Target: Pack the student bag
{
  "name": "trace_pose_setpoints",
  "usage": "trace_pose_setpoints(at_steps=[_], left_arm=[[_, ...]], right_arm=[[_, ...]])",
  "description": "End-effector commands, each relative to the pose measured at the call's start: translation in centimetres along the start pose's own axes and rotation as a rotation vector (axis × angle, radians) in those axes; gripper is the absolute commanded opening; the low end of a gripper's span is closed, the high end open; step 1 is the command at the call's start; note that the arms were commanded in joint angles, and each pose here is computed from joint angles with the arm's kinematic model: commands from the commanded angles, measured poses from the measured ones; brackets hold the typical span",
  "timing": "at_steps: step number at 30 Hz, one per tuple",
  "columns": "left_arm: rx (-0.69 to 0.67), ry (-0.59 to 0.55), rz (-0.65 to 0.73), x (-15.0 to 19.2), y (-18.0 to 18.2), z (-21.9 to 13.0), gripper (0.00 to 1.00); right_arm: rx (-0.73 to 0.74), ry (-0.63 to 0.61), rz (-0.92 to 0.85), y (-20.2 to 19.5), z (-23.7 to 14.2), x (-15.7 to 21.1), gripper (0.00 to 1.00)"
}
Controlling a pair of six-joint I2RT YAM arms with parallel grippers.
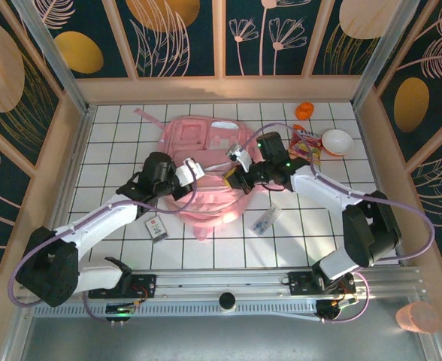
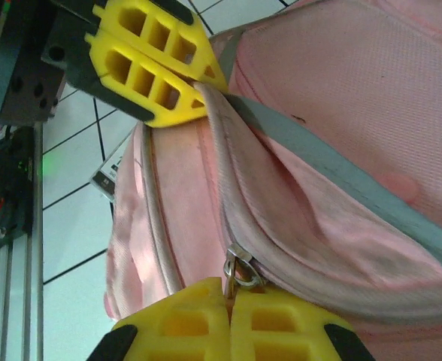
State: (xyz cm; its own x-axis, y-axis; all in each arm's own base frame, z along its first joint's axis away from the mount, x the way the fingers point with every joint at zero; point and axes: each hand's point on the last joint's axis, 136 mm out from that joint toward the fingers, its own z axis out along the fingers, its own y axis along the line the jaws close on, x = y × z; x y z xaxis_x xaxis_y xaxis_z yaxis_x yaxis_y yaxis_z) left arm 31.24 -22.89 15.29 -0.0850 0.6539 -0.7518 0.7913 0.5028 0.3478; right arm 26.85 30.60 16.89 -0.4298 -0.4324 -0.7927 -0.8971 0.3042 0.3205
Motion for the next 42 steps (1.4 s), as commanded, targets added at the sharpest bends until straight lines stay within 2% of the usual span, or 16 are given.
trace_pose_setpoints(at_steps=[1, 5, 8, 13, 15, 17, 22, 26, 28, 30, 33, 36, 39, 42], left_arm=[[-0.085, -0.246, -0.148, -8.4, 1.7, -0.4, 0.0], [0.015, -0.338, -0.267, -11.0, -1.9, -0.1, 0.0], [0.03, -0.334, -0.327, -11.2, -2.6, 0.4, 0.0], [-0.033, -0.376, -0.424, -11.3, -1.2, -1.3, 0.32], [-0.017, -0.364, -0.493, -11.3, -1.2, -2.2, 0.43], [-0.008, -0.345, -0.592, -11.2, -1.0, -2.9, 0.5], [-0.044, -0.256, -0.902, -9.0, -0.5, -3.8, 0.55], [-0.083, -0.216, -0.994, -7.9, -0.1, -4.2, 0.55], [-0.075, -0.205, -1.024, -7.8, -0.2, -4.2, 0.54], [-0.06, -0.186, -1.039, -7.9, -0.4, -4.1, 0.55], [-0.064, -0.141, -1.065, -7.7, -0.5, -4.0, 0.55], [-0.073, -0.078, -1.08, -7.0, -0.8, -4.3, 0.56], [-0.056, -0.035, -1.086, -6.6, -1.3, -4.8, 0.56], [0.006, -0.01, -1.071, -6.7, -2.5, -5.0, 0.54]], right_arm=[[-0.1, -0.101, 0.037, 4.3, -0.3, -2.8, 0.0], [-0.034, -0.129, 0.109, 3.4, -0.6, -2.5, 0.0], [-0.033, -0.109, 0.166, 3.3, -0.4, -2.2, 0.0], [-0.05, -0.083, 0.317, 3.5, 0.0, -1.8, 0.0], [-0.016, -0.055, 0.444, 2.9, 0.2, -1.6, 0.0], [0.028, -0.027, 0.588, 2.3, 0.3, -1.4, 0.0], [0.107, 0.007, 0.779, 3.4, 0.9, -1.6, 0.0], [0.147, 0.017, 1.005, 3.2, 1.7, -0.8, 0.0], [0.136, 0.023, 1.011, 3.8, 2.1, -1.5, 0.0], [0.123, 0.019, 1.001, 4.3, 2.4, -2.1, 0.08], [0.128, 0.039, 0.97, 4.6, 1.9, -2.3, 0.34], [0.206, 0.049, 0.923, 3.9, 0.1, -1.8, 0.47], [0.31, 0.059, 0.857, 3.1, -2.0, -1.2, 0.54], [0.337, 0.04, 0.719, 3.0, -3.4, -1.9, 0.55]])
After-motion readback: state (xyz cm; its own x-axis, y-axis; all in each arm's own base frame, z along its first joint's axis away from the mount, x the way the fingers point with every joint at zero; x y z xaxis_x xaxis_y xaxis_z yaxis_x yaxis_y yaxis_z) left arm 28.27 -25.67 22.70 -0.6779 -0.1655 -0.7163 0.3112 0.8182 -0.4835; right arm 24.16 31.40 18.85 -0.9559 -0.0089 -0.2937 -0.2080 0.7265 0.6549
